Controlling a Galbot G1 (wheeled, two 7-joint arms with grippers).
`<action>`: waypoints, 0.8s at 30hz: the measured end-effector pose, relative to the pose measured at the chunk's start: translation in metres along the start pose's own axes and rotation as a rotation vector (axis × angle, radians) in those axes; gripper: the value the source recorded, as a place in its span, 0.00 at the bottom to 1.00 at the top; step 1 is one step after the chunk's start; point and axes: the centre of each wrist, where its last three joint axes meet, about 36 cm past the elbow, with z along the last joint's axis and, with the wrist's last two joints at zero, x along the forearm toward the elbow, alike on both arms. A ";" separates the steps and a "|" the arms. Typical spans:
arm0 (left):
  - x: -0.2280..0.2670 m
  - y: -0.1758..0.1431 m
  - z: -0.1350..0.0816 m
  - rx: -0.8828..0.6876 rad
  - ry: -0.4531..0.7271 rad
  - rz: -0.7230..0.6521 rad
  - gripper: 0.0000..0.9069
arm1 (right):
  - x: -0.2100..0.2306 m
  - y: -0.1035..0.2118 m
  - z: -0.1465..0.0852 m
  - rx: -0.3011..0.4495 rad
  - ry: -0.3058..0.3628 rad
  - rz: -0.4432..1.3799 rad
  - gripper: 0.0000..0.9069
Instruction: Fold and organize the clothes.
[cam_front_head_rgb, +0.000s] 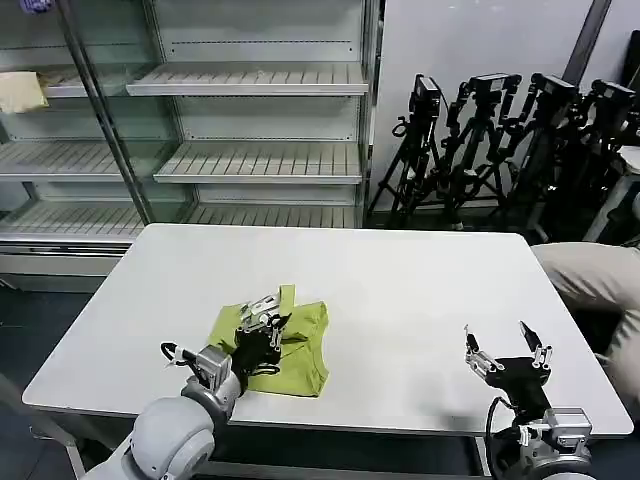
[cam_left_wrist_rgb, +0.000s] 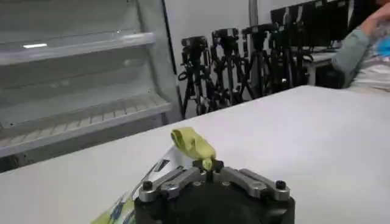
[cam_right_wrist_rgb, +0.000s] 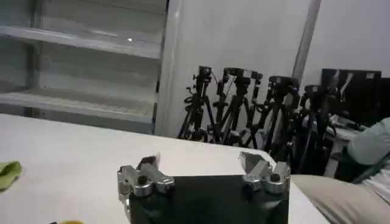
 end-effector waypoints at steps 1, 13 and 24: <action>-0.001 0.000 -0.001 0.003 0.000 -0.001 0.01 | 0.000 0.000 0.001 -0.001 0.002 0.002 1.00; -0.014 -0.004 -0.007 0.066 -0.002 -0.013 1.00 | 0.000 0.002 0.006 -0.008 0.009 0.006 1.00; -0.012 0.007 -0.028 0.104 -0.059 -0.019 1.00 | 0.002 0.002 0.008 -0.006 0.014 0.004 1.00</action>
